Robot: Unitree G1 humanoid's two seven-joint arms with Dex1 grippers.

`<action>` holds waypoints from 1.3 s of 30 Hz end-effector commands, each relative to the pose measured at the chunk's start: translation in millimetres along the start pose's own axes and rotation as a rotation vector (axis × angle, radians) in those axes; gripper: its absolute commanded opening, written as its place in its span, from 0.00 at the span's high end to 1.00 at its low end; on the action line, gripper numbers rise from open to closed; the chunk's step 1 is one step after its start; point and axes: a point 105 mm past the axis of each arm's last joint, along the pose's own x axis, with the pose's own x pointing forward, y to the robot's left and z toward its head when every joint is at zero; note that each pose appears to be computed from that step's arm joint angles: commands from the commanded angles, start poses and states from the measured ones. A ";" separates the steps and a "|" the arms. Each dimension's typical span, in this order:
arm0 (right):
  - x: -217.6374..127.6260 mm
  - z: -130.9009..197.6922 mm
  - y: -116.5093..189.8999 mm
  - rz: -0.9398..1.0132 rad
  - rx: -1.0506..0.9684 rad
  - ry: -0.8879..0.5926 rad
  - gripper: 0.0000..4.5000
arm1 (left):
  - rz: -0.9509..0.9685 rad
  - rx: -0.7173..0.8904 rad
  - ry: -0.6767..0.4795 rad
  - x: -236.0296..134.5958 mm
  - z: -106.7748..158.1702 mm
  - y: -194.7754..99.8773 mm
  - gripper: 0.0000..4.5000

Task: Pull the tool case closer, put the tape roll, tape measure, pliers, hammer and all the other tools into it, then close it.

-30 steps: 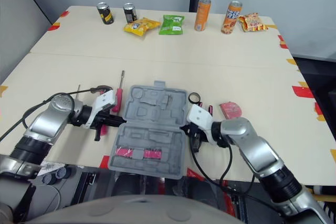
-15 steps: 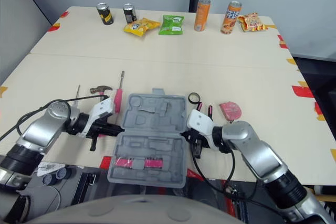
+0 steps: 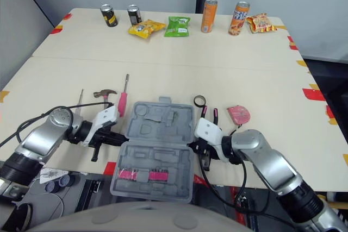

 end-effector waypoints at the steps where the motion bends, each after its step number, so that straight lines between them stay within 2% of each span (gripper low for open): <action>1: -0.9 7.8 9.7 0.035 -0.022 -0.030 1.00 | -0.050 -0.001 0.024 8.1 -6.2 -8.7 0.99; 39: -12.4 -1.8 1.4 -0.013 -0.014 -0.017 1.00 | -0.002 0.015 0.035 -1.0 -8.7 3.4 0.99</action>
